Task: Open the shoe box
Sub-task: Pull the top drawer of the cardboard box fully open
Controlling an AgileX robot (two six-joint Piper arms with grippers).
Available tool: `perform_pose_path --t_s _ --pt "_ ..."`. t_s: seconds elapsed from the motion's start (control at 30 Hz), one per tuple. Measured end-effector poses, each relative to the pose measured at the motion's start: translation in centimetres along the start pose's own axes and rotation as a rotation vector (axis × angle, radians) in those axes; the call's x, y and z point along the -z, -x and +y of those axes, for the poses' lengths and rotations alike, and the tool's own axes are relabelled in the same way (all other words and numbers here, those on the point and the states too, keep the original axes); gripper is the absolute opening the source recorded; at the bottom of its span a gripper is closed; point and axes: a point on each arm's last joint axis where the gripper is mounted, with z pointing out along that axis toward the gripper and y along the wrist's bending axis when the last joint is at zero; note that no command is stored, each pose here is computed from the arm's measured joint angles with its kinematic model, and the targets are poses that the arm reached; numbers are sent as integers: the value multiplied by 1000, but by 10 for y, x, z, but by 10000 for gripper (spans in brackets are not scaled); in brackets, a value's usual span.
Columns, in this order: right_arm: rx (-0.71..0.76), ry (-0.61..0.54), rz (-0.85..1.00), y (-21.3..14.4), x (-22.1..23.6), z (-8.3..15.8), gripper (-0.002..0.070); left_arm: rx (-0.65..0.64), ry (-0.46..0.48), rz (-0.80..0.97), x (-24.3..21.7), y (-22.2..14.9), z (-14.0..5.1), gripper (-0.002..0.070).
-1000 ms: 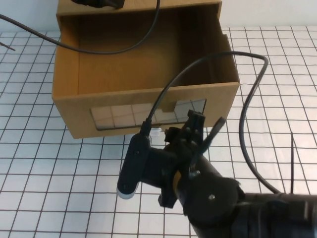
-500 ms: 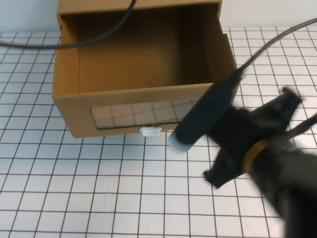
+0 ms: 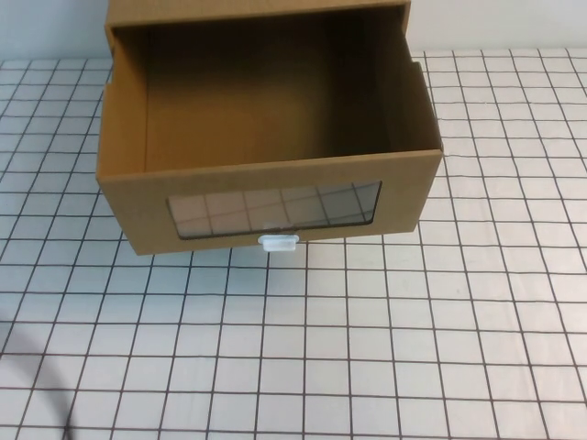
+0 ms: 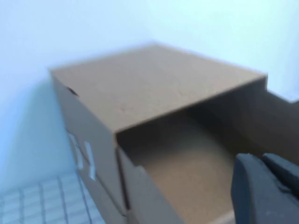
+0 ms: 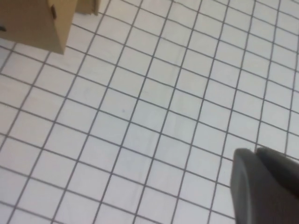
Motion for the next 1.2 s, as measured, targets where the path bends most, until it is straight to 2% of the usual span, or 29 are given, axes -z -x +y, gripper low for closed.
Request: perform_pose_path --t_s 0.17,0.3,0.5,0.63,0.8,0.93,1.2 --pt "-42 95 -83 -23 25 -12 -13 7 81 -226 66 -47 -14 -2" --pt "-82 167 -196 -49 39 -14 -13 6 98 -321 89 -77 -21 -2" --pt "-113 219 -271 -81 45 -15 -13 9 66 -257 85 -91 -25 -2" --pt "-144 271 -357 -97 37 -11 -13 -5 104 -241 75 -106 -22 -2" --pt "-253 347 -515 -111 22 -4 -13 7 173 -206 56 -147 -17 -2" --pt "-303 384 -527 -121 3 3 -13 16 196 -135 46 -183 -17 -2" --pt "-334 426 -591 -130 -14 10 -13 9 139 -20 42 -202 -23 -2"
